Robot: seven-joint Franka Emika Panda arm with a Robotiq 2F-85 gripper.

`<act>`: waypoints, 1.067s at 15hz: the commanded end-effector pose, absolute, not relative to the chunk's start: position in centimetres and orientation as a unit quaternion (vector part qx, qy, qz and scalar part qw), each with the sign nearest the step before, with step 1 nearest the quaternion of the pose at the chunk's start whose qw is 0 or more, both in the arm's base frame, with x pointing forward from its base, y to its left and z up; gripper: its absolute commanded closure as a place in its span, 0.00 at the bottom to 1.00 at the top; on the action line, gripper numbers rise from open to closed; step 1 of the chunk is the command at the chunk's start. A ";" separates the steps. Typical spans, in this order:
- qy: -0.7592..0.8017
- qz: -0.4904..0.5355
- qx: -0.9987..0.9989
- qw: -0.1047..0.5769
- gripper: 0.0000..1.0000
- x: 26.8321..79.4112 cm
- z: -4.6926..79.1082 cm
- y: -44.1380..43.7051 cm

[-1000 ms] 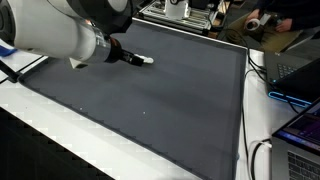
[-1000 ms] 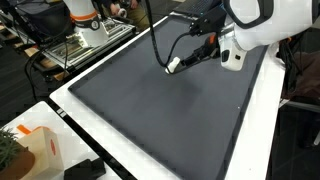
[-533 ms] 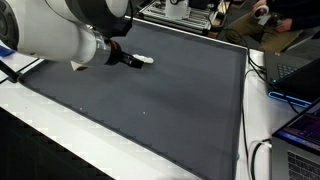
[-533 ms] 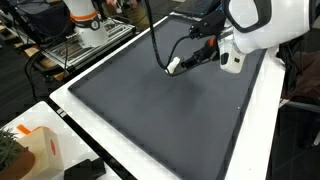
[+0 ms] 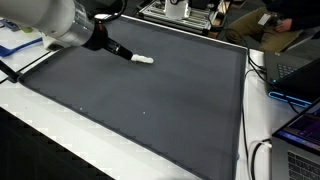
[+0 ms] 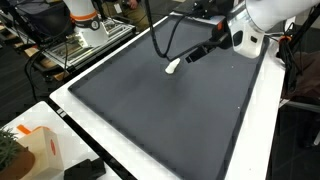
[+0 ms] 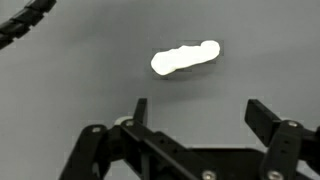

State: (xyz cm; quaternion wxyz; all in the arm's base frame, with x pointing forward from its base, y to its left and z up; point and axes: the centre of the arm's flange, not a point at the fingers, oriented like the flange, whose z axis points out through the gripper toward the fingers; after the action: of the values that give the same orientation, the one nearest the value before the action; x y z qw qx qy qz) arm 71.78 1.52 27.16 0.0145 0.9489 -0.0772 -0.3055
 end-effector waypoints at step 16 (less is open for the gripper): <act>-0.075 -0.342 0.937 0.014 0.00 65.3 30.6 -3.0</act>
State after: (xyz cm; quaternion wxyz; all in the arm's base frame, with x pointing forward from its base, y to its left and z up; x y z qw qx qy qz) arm 65.30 -2.97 30.56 0.0140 0.9365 -0.0754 -0.3422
